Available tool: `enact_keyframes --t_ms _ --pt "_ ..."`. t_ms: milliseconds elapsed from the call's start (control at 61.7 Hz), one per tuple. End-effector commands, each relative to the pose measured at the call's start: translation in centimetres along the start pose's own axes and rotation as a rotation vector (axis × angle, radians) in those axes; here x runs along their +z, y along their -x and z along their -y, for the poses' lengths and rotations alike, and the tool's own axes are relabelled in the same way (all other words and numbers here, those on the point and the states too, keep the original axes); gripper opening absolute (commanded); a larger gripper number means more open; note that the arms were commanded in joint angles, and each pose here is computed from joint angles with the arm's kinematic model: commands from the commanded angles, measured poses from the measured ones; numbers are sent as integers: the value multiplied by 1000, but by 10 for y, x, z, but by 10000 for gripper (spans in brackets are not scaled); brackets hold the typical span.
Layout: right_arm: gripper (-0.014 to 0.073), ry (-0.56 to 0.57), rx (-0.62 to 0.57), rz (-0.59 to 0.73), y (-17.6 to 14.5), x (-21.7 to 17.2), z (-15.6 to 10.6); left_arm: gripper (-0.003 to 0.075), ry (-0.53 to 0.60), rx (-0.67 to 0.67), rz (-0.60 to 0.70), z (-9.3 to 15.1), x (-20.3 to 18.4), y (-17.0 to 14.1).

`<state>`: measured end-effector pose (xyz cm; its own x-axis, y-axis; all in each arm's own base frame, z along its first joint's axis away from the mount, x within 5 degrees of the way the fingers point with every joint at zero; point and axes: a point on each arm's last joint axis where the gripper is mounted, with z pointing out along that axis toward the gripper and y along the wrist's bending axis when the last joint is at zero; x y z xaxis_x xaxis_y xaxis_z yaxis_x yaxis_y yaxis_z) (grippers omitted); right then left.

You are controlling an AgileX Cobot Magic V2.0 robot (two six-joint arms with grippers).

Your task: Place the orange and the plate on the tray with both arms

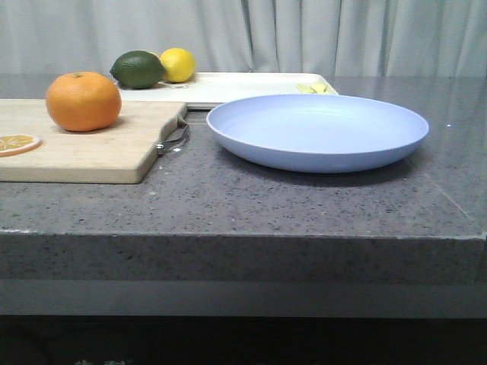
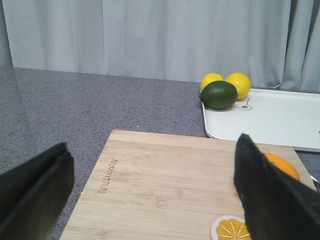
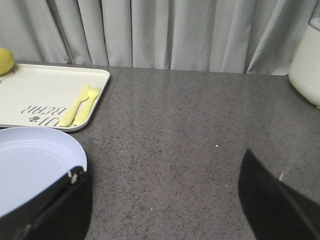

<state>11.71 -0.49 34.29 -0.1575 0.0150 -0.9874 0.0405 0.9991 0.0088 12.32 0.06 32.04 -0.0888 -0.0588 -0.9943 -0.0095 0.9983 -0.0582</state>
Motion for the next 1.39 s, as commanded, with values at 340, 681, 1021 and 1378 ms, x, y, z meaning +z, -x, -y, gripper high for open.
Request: enact_keyframes --t_ms 340,681,1021,1378 --pt "641 -9 -8 135 22 -3 1 606 -20 -52 87 3 12 18" --pt "641 -10 -8 160 24 -4 1 606 -152 -24 -373 43 103 44" --pt "641 -10 -8 160 24 -4 1 602 -294 78 -725 114 188 60" --pt "641 -10 -8 160 24 -4 1 602 -273 172 -865 131 235 38"
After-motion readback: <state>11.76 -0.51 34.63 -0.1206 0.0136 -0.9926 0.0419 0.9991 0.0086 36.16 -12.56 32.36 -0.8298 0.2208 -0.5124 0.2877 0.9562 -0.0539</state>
